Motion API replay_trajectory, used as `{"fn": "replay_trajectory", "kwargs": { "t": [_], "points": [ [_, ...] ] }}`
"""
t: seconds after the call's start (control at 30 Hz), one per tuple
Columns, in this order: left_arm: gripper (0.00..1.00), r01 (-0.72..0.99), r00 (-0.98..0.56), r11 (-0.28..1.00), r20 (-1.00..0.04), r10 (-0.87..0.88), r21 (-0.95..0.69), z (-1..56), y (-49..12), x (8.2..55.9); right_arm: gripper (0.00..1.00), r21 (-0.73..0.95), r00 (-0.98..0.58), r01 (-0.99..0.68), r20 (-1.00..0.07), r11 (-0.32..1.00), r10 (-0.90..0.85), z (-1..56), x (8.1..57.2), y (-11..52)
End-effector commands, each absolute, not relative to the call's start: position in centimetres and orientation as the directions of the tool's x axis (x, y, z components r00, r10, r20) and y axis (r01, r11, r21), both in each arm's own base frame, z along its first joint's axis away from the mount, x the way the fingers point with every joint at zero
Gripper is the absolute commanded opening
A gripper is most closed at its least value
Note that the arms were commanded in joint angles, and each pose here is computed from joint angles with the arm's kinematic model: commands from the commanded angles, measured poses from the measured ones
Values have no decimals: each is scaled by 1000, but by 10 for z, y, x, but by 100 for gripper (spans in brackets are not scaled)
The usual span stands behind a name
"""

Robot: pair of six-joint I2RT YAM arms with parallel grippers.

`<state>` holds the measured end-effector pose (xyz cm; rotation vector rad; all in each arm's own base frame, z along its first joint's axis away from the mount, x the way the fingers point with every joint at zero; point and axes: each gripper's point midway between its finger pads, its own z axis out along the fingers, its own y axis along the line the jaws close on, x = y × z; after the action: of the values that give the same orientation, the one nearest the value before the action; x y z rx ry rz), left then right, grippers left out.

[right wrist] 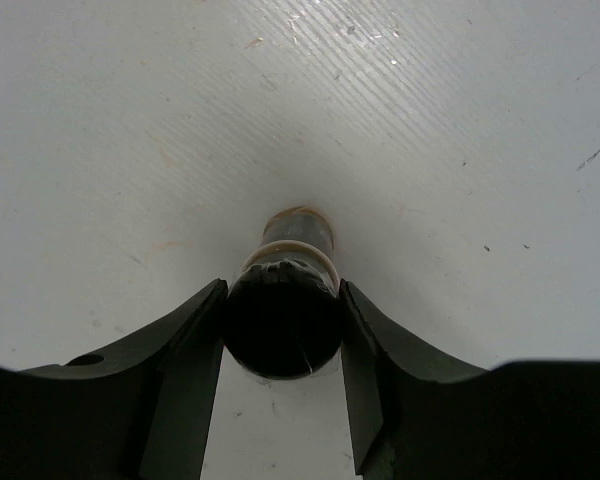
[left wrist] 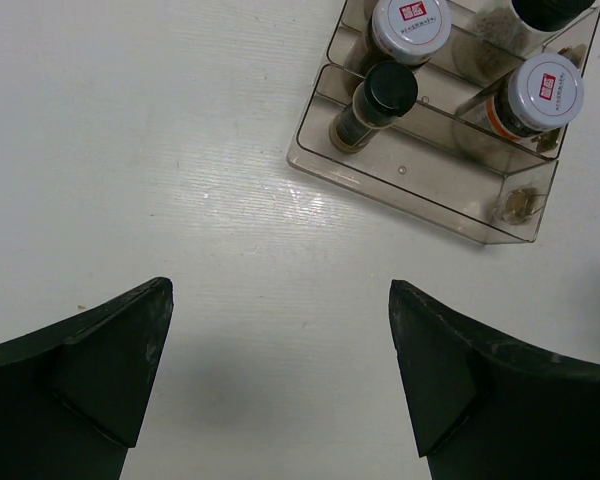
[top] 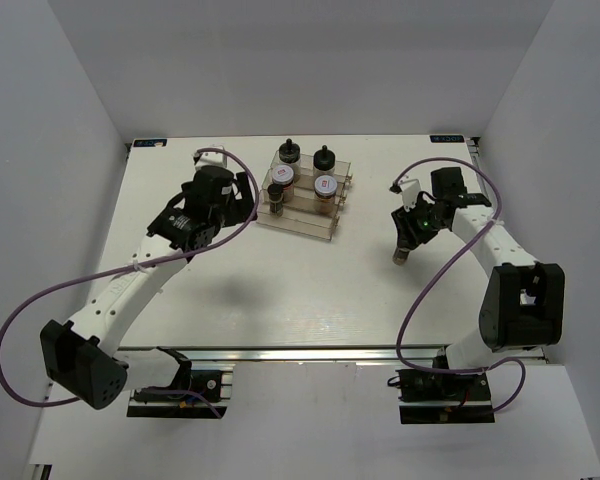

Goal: Organize the condiment bottles

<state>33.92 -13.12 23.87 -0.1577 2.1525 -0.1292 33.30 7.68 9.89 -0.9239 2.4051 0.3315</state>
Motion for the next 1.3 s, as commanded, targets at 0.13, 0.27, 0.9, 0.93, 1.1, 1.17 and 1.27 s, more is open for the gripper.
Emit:
{"fn": "replay_trajectory", "kwargs": {
  "t": [0.13, 0.27, 0.9, 0.93, 1.1, 1.17, 1.27],
  "points": [
    [98, -100, -508, 978, -835, -209, -183, 249, -117, 326, 0, -7, -458, -773, -687, 634, -565, 169, 353, 123],
    [98, -114, -506, 974, -832, -228, -197, 249, -113, 319, 0, 6, -395, -809, -746, 588, -536, 208, 365, 161],
    [98, -144, -506, 951, -806, -309, -274, 240, -105, 290, 0, 62, -310, -892, -804, 448, -507, 217, 429, 300],
    [98, -148, -508, 950, -804, -310, -274, 239, -104, 289, 0, 61, -314, -891, -799, 450, -513, 213, 431, 300],
    [98, -154, -509, 948, -800, -319, -279, 235, -103, 287, 0, 65, -329, -894, -767, 443, -551, 186, 432, 300],
    [98, -154, -513, 947, -796, -322, -283, 233, -104, 287, 0, 64, -329, -897, -758, 438, -564, 178, 431, 301],
    [98, -155, -515, 945, -793, -325, -287, 232, -105, 288, 0, 73, -346, -895, -735, 440, -583, 161, 428, 298]
  ]
}}
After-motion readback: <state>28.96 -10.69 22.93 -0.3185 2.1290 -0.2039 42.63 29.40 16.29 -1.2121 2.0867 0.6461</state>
